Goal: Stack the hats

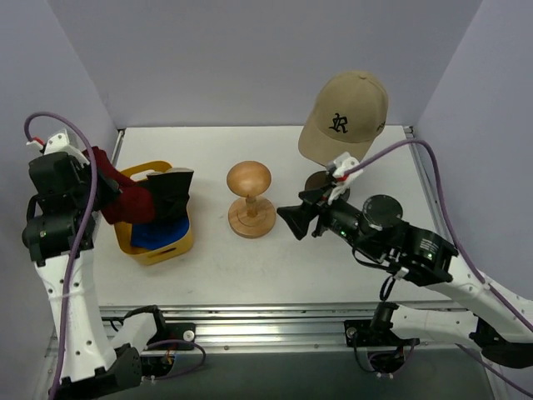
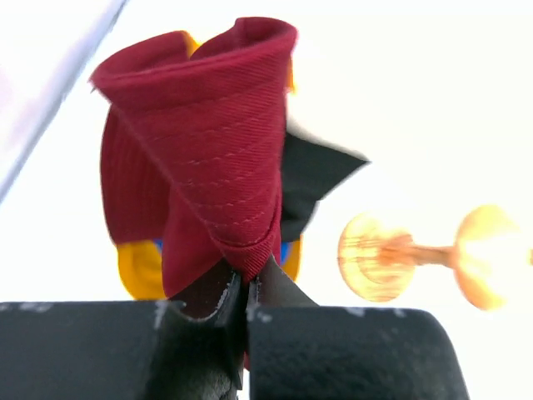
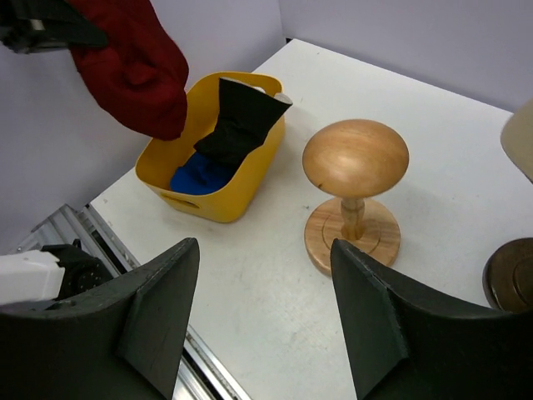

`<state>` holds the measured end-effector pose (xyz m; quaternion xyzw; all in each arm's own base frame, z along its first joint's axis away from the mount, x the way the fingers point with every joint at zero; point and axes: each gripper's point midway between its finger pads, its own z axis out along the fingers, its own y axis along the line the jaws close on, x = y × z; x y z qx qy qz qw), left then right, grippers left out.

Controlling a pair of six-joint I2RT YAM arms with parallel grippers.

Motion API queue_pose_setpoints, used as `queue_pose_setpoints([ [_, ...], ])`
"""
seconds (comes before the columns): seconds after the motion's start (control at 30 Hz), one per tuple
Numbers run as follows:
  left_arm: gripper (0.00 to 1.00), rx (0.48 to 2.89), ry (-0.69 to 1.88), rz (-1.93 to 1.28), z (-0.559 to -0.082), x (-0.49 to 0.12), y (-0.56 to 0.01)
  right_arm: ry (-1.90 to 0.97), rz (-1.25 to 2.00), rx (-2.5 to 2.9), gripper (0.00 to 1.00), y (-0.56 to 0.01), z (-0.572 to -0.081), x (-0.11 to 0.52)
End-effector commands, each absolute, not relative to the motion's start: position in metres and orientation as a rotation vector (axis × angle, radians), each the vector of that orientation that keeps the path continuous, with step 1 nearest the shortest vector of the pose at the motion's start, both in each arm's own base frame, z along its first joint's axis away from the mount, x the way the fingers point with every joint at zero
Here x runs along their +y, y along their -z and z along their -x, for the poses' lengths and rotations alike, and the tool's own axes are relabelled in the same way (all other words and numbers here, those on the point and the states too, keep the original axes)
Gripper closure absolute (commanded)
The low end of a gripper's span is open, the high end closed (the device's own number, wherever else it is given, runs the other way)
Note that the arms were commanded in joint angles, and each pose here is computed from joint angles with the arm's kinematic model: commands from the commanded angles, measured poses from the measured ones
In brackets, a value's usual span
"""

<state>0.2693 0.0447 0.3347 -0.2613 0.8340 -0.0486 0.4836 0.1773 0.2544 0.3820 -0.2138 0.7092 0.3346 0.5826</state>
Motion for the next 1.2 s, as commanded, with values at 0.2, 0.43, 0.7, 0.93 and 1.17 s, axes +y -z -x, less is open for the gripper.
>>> queue_pose_setpoints([
  [0.2,0.98,1.953,0.514,0.093,-0.228,-0.051,-0.393,-0.773,0.719,1.469,0.40,-0.440,-0.196,0.326],
  [0.43,0.98,1.797,0.983,-0.236,-0.190,-0.134,-0.415,-0.843,0.950,1.274,0.37,-0.455,-0.173,0.353],
  [0.7,0.98,1.723,1.221,-0.391,-0.163,-0.171,-0.410,-0.854,1.140,1.245,0.34,-0.429,-0.159,0.365],
  [0.93,0.98,1.737,1.297,-0.487,-0.142,-0.182,-0.390,-0.727,1.167,1.257,0.31,-0.418,-0.170,0.353],
  [1.17,0.98,1.677,1.278,-0.575,-0.113,-0.180,-0.389,-0.729,1.214,1.308,0.27,-0.400,-0.169,0.352],
])
